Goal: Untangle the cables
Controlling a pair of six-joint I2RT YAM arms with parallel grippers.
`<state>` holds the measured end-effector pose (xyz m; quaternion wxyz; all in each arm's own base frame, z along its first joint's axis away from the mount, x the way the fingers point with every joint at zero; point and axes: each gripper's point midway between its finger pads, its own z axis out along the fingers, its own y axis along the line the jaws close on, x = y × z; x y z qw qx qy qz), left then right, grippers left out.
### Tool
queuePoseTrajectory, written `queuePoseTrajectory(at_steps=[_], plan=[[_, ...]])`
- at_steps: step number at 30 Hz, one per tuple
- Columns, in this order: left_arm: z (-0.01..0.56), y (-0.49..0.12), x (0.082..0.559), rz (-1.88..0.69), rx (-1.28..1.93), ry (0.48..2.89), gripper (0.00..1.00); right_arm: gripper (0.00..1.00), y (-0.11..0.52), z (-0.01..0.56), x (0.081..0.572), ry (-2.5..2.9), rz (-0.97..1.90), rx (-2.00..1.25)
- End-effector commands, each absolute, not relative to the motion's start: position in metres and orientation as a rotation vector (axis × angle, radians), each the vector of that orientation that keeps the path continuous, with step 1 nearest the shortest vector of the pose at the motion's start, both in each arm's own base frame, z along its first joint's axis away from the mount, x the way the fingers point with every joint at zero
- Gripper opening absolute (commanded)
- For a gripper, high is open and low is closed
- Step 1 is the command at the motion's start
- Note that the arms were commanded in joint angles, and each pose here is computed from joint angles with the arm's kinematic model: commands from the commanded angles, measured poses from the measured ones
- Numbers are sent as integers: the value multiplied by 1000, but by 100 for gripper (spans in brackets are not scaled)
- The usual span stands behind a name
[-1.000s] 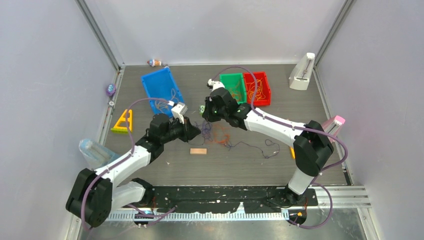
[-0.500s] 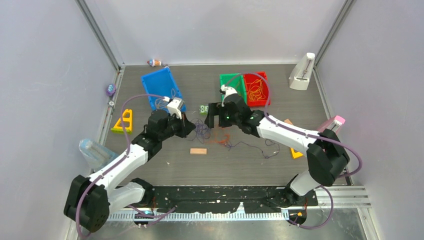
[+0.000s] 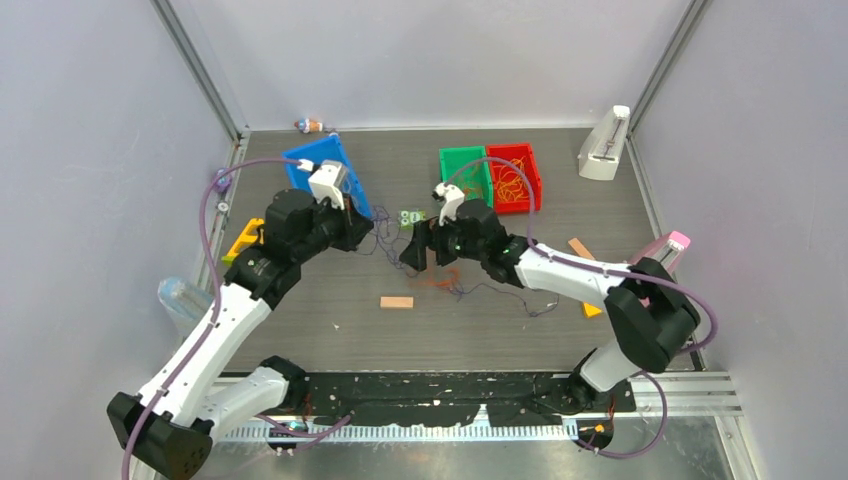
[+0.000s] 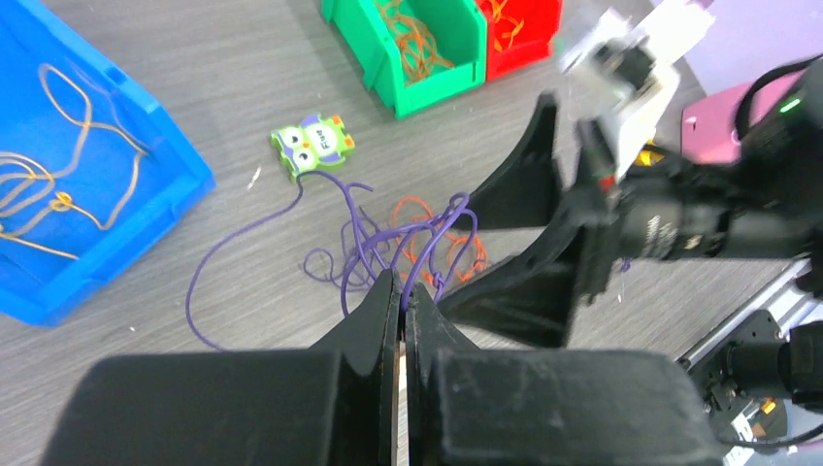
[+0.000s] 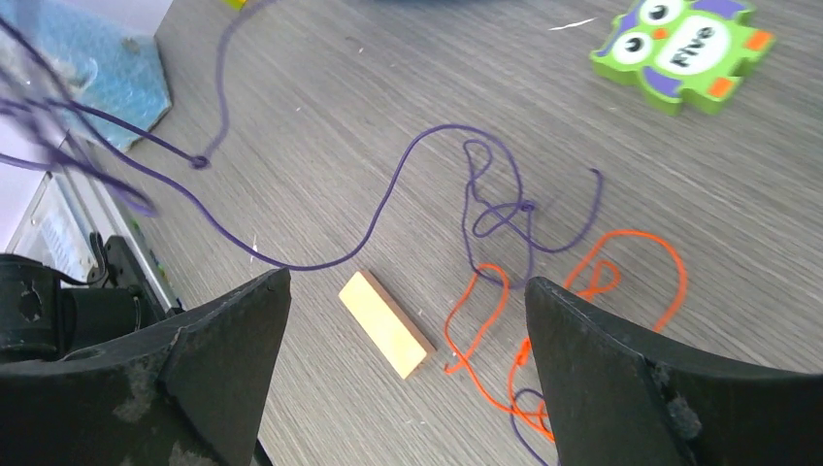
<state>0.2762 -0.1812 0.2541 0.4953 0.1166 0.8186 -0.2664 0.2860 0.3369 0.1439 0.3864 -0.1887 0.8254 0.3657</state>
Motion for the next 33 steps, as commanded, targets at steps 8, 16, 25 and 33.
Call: queuePoseTrajectory(at_steps=[8,16,25,33], plan=[[308,-171,266,-599,322,1942,0,95,389,203,262,1692,1086,-723],[321,-176,258,-656,332,1927,0,86,405,230,269,1557,993,-825],[350,-147,275,-535,193,1869,0,6,374,235,292,1613,1000,-560],[367,-99,315,-415,-38,1811,0,6,276,203,326,1695,886,-51]])
